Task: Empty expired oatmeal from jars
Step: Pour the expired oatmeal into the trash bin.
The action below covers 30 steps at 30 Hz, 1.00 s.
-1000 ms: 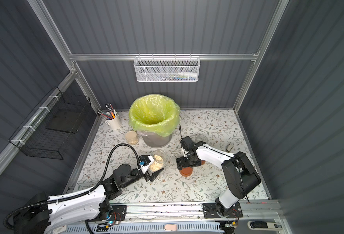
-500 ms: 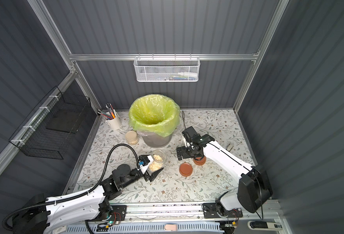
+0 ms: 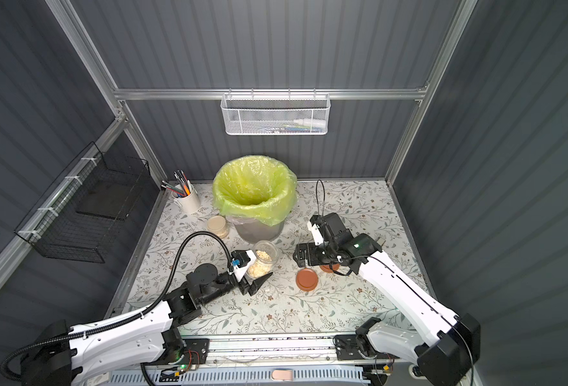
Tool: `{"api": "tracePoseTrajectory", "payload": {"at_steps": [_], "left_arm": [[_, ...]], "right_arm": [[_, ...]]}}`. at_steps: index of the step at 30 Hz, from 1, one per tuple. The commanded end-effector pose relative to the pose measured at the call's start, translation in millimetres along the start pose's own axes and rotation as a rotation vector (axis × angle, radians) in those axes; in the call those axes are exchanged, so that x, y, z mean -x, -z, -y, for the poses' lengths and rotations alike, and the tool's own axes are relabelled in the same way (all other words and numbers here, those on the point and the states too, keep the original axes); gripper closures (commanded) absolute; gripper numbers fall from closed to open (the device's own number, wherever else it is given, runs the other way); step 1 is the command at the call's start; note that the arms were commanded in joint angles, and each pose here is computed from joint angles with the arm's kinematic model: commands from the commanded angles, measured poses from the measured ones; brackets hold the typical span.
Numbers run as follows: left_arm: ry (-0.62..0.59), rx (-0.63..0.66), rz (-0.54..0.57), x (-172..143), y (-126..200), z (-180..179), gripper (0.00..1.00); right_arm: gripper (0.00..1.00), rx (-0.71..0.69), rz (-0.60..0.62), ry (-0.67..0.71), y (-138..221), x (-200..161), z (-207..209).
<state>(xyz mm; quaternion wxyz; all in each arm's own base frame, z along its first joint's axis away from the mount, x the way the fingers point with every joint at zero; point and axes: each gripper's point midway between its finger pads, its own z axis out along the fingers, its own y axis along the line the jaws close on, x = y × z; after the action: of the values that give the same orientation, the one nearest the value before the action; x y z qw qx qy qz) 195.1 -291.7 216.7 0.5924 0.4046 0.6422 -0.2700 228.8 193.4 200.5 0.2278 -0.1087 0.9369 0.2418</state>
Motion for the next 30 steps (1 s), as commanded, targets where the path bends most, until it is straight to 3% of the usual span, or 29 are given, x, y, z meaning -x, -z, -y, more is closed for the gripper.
{"api": "tracePoseTrajectory", "payload": {"at_steps": [1,7,15,26,30], "left_arm": [[0.001,0.008,0.106,46,0,-6,0.88],[-0.059,0.043,0.086,68,-4,-15,0.87],[-0.141,0.104,0.048,95,-7,-38,0.88],[-0.204,0.139,0.039,127,-5,-61,0.88],[-0.221,0.143,0.03,137,-10,-72,0.88]], "right_arm": [[0.01,0.136,0.042,-0.003,19,2,-29],[0.01,0.322,0.212,0.008,64,11,-62],[0.01,0.43,0.29,-0.021,68,9,-71],[0.01,0.496,0.443,0.117,81,45,-104],[0.01,0.431,0.501,0.142,79,70,-105]]}}
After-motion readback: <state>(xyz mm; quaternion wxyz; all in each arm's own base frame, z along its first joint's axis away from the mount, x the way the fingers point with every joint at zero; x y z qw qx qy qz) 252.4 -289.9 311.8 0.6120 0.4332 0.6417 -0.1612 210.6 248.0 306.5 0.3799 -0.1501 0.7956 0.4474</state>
